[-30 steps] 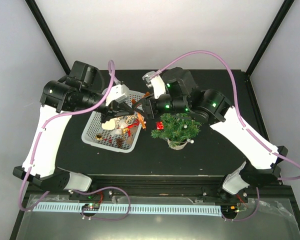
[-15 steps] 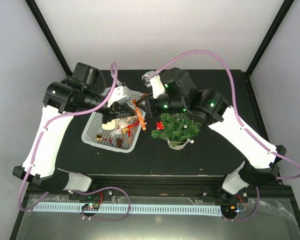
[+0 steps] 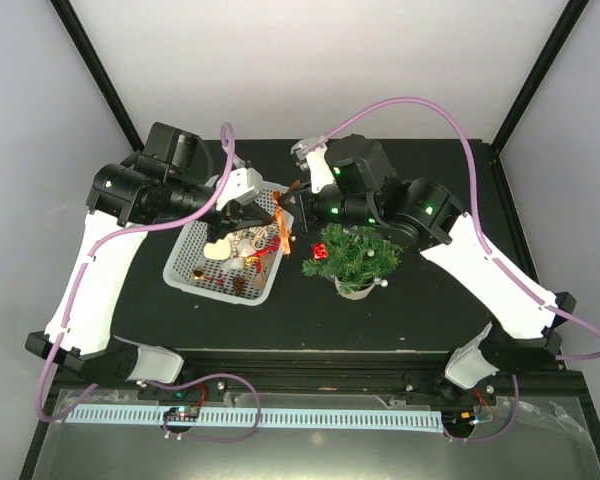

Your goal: Decorate the small christmas tree

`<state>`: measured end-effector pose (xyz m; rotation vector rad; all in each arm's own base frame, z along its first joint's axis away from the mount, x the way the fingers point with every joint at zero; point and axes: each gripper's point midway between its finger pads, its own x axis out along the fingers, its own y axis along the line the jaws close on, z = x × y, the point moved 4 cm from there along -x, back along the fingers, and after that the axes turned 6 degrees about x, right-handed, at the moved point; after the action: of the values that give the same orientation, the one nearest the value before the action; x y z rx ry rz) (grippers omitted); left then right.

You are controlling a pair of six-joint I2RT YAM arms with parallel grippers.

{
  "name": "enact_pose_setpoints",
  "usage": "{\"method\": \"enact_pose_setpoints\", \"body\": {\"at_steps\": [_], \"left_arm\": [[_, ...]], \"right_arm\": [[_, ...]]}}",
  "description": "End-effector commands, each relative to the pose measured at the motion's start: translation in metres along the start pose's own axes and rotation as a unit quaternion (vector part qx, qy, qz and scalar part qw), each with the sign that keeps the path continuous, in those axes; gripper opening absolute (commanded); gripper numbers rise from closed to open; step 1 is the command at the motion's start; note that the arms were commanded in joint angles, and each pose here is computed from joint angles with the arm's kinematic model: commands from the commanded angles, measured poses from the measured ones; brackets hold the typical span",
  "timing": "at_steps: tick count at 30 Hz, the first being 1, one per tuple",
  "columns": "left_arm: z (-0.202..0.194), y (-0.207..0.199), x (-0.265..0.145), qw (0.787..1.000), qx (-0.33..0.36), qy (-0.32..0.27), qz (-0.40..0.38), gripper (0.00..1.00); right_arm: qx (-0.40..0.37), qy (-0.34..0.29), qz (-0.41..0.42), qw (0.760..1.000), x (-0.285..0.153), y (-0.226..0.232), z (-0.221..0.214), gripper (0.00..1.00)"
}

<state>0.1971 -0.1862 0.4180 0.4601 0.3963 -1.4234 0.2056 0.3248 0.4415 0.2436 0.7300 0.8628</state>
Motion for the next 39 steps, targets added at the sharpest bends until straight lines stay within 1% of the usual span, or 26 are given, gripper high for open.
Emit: {"method": "enact_pose_setpoints", "body": {"at_steps": [1,15,19,22,29,34,39], "left_arm": [[-0.007,-0.003,0.003,1.000,-0.017,0.016,-0.011,0.02],[-0.014,0.003,0.010,0.999,-0.023,0.025,-0.009,0.02],[-0.017,0.007,0.012,0.999,-0.025,0.030,-0.006,0.02],[-0.018,0.009,0.014,0.999,-0.025,0.031,-0.002,0.02],[-0.022,0.019,0.021,0.999,-0.036,0.034,0.002,0.01],[-0.022,0.025,0.025,0.999,-0.041,0.034,0.002,0.01],[-0.019,0.029,0.026,0.999,-0.041,0.029,0.007,0.02]], "right_arm": [[0.015,-0.087,-0.021,0.996,-0.037,-0.008,0.033,0.01],[0.031,-0.136,-0.043,0.989,-0.067,-0.022,0.050,0.01],[0.037,-0.162,-0.067,0.984,-0.098,-0.030,0.050,0.01],[0.048,-0.172,-0.087,0.980,-0.123,-0.041,0.041,0.01],[0.094,-0.137,-0.182,0.969,-0.143,-0.084,-0.013,0.01],[0.108,-0.083,-0.227,0.964,-0.132,-0.106,-0.046,0.01],[0.124,-0.075,-0.261,0.954,-0.127,-0.123,-0.064,0.01]]}}
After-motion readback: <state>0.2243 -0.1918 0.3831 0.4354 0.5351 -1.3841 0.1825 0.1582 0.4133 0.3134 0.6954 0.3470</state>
